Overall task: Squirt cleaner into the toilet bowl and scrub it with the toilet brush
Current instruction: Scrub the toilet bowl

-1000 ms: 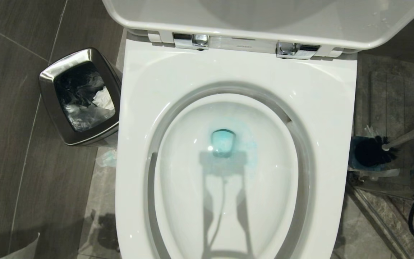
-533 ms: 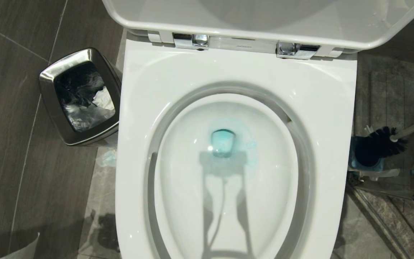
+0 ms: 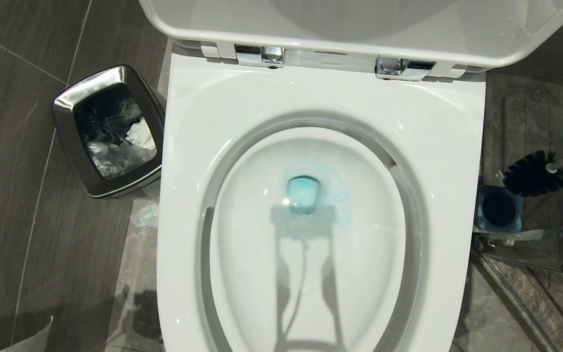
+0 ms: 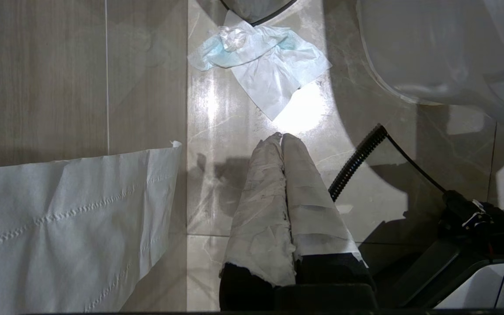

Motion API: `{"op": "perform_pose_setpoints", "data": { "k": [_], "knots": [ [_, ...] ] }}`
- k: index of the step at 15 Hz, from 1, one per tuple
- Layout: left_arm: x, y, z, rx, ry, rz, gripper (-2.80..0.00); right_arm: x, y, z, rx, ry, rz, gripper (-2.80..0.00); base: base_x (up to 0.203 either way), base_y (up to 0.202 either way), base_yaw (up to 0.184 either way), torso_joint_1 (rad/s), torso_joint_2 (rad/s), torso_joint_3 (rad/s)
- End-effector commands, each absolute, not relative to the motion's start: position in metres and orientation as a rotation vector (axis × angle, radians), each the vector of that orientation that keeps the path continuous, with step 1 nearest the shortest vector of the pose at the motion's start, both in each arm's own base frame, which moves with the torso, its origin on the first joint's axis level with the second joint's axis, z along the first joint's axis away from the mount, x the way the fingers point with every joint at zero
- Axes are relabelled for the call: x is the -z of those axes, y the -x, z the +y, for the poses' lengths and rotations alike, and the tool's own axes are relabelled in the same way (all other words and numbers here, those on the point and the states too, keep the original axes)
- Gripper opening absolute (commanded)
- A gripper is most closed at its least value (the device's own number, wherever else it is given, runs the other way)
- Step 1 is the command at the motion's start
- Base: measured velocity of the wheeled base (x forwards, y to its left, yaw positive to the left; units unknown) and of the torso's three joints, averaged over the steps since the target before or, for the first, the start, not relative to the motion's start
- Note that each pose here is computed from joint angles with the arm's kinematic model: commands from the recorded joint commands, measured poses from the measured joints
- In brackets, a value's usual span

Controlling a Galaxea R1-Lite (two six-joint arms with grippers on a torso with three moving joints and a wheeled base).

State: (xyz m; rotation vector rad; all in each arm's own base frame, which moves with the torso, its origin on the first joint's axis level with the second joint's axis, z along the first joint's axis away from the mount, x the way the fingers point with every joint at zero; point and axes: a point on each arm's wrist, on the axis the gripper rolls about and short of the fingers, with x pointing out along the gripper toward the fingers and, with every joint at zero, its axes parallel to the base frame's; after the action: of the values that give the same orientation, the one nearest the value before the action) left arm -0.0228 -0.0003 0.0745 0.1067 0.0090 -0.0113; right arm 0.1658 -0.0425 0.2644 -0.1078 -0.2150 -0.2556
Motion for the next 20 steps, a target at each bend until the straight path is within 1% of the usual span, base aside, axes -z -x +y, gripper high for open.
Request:
{"op": "perform_pose_setpoints", "data": {
  "k": [1,4,11,17,20],
  "knots": [
    [-0.074,0.023,0.000,0.011,-0.107,0.011,-2.80,-0.282,-0.149,-0.038,0.250,0.098,-0.254,-2.80,0.000,0.000,0.000,0.000,0.00,0.000],
    [-0.074,0.023,0.000,0.011,-0.107,0.012,-2.80,-0.291,-0.135,-0.034,0.231,0.079,-0.243,-2.80,0.000,0.000,0.000,0.000,0.00,0.000],
    [-0.074,0.023,0.000,0.011,-0.107,0.012,-2.80,-0.325,-0.083,-0.019,0.134,0.033,-0.077,-2.80,0.000,0.000,0.000,0.000,0.00,0.000],
    [-0.074,0.023,0.000,0.011,-0.107,0.012,-2.80,-0.334,-0.077,-0.016,0.085,0.016,-0.096,-2.80,0.000,0.000,0.000,0.000,0.00,0.000],
    [-0.074,0.023,0.000,0.011,-0.107,0.011,-2.80,-0.343,-0.073,-0.013,-0.008,0.018,-0.100,-2.80,0.000,0.000,0.000,0.000,0.00,0.000]
  ]
}}
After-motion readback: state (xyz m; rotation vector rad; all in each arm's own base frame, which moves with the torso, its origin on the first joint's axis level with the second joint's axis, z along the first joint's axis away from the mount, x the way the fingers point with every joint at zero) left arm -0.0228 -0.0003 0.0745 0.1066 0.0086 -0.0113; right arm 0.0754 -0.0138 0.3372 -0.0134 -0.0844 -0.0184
